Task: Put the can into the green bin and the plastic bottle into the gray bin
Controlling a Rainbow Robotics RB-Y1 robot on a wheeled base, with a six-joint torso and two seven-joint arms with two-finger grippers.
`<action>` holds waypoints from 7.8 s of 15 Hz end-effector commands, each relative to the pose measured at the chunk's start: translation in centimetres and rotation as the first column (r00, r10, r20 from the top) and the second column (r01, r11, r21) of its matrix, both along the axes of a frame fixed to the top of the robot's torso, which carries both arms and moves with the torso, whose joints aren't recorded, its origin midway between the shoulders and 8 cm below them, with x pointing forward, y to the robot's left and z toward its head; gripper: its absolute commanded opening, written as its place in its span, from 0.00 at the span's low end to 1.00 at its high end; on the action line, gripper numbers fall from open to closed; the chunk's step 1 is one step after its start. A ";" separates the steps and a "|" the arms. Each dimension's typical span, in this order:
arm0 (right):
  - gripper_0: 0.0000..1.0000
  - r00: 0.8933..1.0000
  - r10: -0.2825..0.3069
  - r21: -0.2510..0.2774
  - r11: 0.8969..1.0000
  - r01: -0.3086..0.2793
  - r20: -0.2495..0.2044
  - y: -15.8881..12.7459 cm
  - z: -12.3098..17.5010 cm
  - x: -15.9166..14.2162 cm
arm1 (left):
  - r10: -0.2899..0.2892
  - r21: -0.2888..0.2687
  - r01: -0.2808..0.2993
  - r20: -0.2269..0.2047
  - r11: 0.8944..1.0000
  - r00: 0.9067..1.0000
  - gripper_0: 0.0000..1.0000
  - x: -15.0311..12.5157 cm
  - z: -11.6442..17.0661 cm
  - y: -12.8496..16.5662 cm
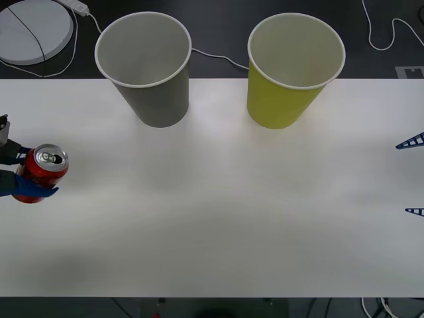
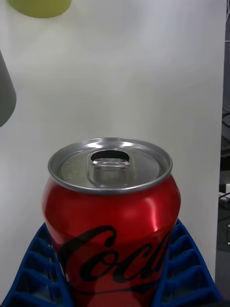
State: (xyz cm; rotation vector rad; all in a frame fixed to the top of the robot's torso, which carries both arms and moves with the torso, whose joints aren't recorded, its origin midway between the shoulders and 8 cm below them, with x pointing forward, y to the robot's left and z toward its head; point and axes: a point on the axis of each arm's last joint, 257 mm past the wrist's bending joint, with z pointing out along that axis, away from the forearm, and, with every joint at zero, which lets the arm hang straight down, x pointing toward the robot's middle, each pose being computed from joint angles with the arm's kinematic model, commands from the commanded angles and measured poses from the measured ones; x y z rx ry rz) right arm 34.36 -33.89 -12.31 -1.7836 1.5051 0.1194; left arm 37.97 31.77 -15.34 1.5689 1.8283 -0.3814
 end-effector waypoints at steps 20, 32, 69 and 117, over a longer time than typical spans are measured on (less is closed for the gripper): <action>1.00 1.000 0.000 0.000 1.000 0.000 0.000 0.0 0.0 0.0 | 0.109 -0.006 -0.109 -0.060 0.994 0.992 0.02 8.5 20.7 -23.6; 1.00 1.000 0.000 0.000 1.000 0.000 0.000 0.0 0.0 0.0 | 0.239 0.006 -0.239 -0.008 0.971 0.971 0.02 16.1 24.0 -38.5; 1.00 1.000 0.000 0.000 1.000 0.000 0.000 0.0 0.0 0.0 | 0.107 -0.073 -0.106 0.001 0.992 0.994 1.00 15.1 26.6 -42.0; 1.00 1.000 0.000 0.000 1.000 0.000 0.000 0.0 0.0 0.0 | -0.232 0.094 0.216 0.221 0.972 0.947 1.00 -1.5 3.1 -4.8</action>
